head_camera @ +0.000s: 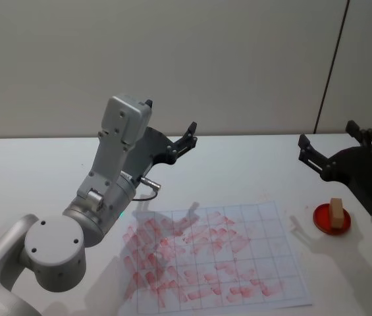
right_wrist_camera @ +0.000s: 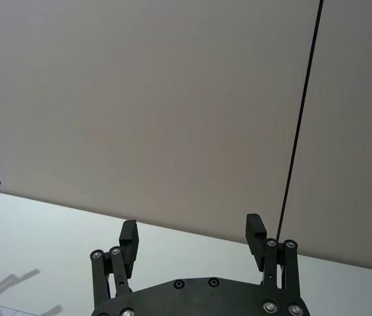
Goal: Use the one hand to pick up the stamp and affix it onto the A4 paper.
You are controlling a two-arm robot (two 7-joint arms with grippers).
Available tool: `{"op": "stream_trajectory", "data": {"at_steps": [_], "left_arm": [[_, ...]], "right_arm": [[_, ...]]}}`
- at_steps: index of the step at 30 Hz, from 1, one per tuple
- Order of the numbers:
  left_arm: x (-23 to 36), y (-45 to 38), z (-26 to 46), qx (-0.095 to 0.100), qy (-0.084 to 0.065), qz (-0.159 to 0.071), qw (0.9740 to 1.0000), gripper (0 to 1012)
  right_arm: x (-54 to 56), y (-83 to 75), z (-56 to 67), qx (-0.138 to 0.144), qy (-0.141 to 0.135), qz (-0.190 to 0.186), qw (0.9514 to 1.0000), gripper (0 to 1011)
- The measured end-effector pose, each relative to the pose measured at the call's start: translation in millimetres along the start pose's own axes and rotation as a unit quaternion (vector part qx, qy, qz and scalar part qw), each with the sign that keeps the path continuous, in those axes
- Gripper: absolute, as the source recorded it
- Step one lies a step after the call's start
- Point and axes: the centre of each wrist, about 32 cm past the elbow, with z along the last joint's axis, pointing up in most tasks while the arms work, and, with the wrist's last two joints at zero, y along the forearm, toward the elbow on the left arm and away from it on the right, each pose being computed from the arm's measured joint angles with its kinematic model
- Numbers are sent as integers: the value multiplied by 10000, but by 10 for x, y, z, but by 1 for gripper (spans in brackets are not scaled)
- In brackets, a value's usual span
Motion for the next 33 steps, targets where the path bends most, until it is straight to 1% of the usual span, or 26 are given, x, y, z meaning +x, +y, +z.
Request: {"op": "stream_trajectory", "data": {"at_steps": [10,17,19,20,23,26,30,33], "left_arm": [[0,0,0,0,0,0,10000,1001],[0,0,0,0,0,0,10000,1001],[0,0,0,0,0,0,10000,1001],[0,0,0,0,0,0,10000,1001],[0,0,0,0,0,0,10000,1001],[0,0,0,0,0,0,10000,1001],[0,0,0,0,0,0,10000,1001],[0,0,0,0,0,0,10000,1001]], "right_arm": [[0,5,1,-8,-20,-21,10000,1001],[3,52,-19,-176,-142,-221,9995,1001],[3,88,-42,-319,-207,-352,9987,1001],[3,88,-42,-319,-207,-352,9987,1001],[2,139,-76,-526,-272,-518,9969,1001],[1,166,-101,-673,-305,-609,9954,1001],[-9,211,-143,-887,-331,-748,9927,1001],[-31,243,-184,-1106,-352,-871,9894,1001]]}}
